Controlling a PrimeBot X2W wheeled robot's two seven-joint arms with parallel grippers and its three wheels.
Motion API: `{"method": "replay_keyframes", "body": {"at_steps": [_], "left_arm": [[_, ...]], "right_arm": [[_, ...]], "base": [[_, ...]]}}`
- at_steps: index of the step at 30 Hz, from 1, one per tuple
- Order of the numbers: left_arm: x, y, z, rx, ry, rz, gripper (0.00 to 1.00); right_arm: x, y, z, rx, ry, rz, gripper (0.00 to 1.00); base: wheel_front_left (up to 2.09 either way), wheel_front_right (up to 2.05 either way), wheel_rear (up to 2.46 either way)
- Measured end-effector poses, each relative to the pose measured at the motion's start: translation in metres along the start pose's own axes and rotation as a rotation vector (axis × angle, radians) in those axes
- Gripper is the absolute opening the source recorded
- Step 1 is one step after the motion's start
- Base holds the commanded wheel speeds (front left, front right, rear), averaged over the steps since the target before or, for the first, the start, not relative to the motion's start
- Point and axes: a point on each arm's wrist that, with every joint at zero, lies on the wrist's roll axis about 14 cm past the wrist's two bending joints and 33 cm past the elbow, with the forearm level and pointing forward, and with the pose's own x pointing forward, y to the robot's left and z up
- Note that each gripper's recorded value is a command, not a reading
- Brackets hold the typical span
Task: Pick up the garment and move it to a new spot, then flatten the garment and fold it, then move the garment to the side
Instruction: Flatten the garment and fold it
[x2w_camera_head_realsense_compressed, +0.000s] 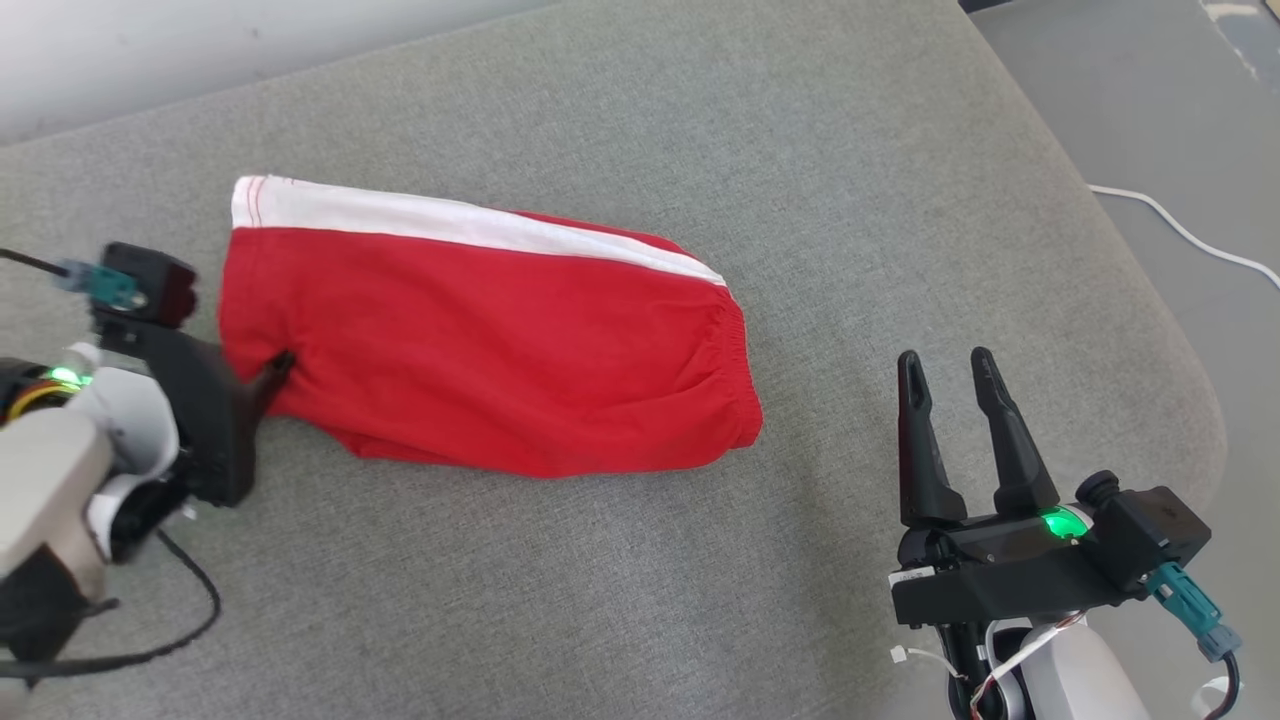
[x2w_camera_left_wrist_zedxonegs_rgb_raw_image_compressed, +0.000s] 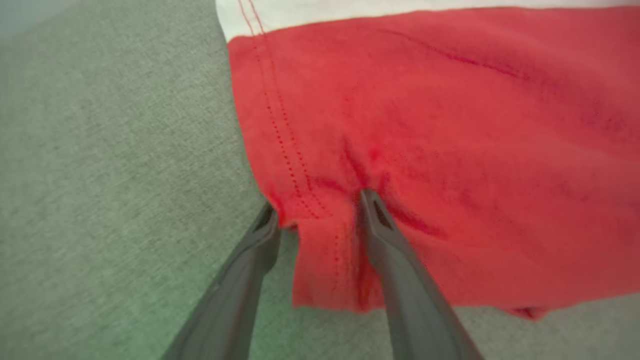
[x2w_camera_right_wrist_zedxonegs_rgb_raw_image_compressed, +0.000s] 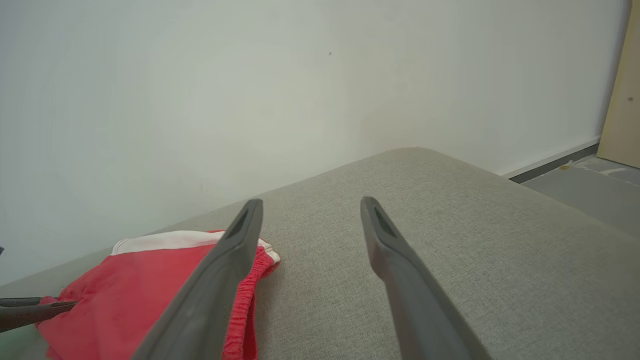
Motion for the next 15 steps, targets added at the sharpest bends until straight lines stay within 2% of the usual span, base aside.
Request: {"method": "replay_keyframes", "body": {"at_steps": [8, 15], "left_arm": [[-0.014, -0.017, 0.008, 0.042, -0.067, -0.018, 0.00], [-0.039, -0.034, 0.003, 0.006, -0.151, -0.019, 0.00]], "right_arm": [[0.000, 0.010, 0.004, 0.004, -0.015, 0.033, 1.00], [-0.006, 0.016, 0.002, 0.016, -0.008, 0.056, 1.00]], "base": [[0.00, 0.00, 0.00], [0.00, 0.00, 0.00]]}}
